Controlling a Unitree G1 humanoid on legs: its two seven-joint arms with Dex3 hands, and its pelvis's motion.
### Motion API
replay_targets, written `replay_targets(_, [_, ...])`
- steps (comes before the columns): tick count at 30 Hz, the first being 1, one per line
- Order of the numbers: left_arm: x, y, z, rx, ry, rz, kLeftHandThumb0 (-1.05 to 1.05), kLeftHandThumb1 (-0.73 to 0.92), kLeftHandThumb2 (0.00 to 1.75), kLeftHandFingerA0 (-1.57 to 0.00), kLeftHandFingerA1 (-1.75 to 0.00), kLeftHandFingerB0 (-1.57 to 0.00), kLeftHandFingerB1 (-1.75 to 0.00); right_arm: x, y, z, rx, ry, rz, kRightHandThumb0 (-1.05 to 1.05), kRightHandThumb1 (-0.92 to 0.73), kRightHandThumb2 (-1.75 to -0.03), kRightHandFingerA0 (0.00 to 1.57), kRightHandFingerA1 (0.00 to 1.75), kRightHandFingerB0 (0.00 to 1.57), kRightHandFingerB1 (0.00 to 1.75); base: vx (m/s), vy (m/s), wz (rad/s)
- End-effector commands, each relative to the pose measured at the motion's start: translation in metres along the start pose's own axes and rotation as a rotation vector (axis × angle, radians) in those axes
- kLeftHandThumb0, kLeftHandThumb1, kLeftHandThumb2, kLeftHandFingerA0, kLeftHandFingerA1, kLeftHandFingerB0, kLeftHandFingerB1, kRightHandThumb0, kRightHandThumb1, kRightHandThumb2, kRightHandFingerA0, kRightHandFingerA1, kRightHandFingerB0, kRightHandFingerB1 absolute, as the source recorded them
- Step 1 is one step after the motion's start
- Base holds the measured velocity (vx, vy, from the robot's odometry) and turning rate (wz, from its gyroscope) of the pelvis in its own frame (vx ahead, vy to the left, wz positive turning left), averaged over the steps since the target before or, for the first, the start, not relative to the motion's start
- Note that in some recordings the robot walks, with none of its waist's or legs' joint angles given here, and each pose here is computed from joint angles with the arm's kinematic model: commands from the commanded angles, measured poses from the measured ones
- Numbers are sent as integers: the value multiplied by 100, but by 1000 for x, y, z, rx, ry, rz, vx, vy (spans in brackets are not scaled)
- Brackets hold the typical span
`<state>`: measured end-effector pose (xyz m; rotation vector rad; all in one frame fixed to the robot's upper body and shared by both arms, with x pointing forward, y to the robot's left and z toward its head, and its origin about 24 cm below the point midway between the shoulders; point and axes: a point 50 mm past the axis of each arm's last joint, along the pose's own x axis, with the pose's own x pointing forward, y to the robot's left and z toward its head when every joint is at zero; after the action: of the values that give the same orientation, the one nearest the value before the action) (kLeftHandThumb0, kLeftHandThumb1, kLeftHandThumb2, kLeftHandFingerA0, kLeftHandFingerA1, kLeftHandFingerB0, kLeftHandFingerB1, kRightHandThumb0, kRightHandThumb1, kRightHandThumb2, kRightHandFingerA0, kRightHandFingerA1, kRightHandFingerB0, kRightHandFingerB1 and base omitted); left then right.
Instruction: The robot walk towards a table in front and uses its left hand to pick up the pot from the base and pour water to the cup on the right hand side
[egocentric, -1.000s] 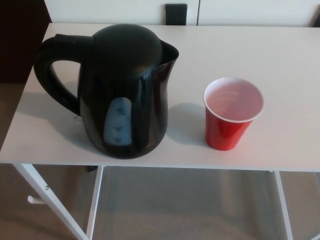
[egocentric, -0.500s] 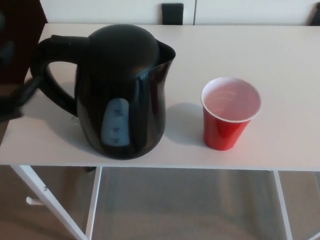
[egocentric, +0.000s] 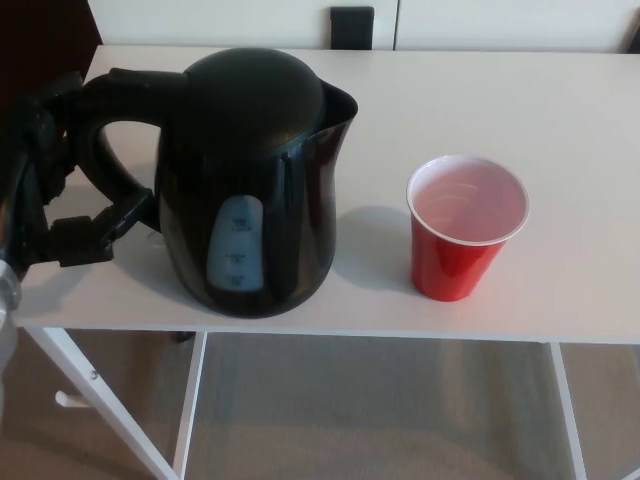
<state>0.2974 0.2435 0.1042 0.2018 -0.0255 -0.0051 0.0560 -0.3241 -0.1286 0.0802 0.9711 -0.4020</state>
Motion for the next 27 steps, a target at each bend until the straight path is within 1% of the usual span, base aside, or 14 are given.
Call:
replay_targets(1, [1,-8,-9,15,55,3,-28,30,86,0,-48,0,-47,-2,-7,3,-6,-9,-20,-29,-32,-84,44,80,35,67,0,0,0])
replay_targets(5, [2,-13,-10,11,60,0,-28,30,86,0,-48,0,-47,-2,-8,2,-8,-17,-18,-29,-32,-84,44,80,35,67,0,0,0])
replay_targets(6, [2,-14,-10,6,61,-2,-29,33,87,0,-48,0,-47,-2,-8,3,-9,-18,-17,-30,-34,-82,44,81,36,67,0,0,0])
replay_targets(7, [4,-15,-10,-5,62,0,-29,33,88,0,-48,0,-47,-2,-8,4,-5,-23,-15,-28,-25,-91,43,73,34,66,0,0,0])
replay_targets(9, [5,-13,-9,-13,65,10,-29,34,88,0,-48,0,-47,-2,-8,4,4,-26,-15,-31,-22,-88,44,74,34,67,0,0,0])
replay_targets(10, [6,-13,-9,-13,65,10,-29,34,88,0,-48,0,-47,-2,-7,5,6,-27,-13,-28,-25,-91,42,72,33,66,0,0,0])
replay_targets(13, [6,-13,-9,-14,66,11,-29,34,88,0,-48,0,-47,-2,-7,5,7,-28,-12,-28,-25,-91,42,72,33,66,0,0,0])
replay_targets(14, [7,-11,-7,-22,64,22,-28,35,89,0,-48,0,-47,-1,-7,6,3,-30,-10,-28,-25,-92,48,76,33,66,0,0,0])
replay_targets(18, [10,-5,-5,-21,62,42,-28,36,89,0,-47,0,-47,0,-7,7,-1,-30,-12,-28,-24,-91,48,76,33,66,0,0,0])
replay_targets(20, [13,4,-3,-5,44,65,-28,37,89,0,-47,0,-47,0,-6,7,14,-26,-14,-25,-22,-89,47,75,33,65,0,0,0])
replay_targets(24, [14,5,-3,-6,44,65,-28,37,89,0,-47,0,-47,0,-6,8,15,-26,-14,-25,-22,-89,47,75,33,65,0,0,0])
replay_targets(25, [16,9,-2,1,48,88,-52,44,67,-18,-38,-8,-33,0,-6,8,7,-28,-13,-26,-25,-91,46,74,34,66,0,0,0])
replay_targets(27, [18,17,-3,9,58,131,-52,44,67,-19,-38,-8,-34,0,-6,7,0,-34,-8,-25,-26,-92,45,73,33,65,0,0,0])
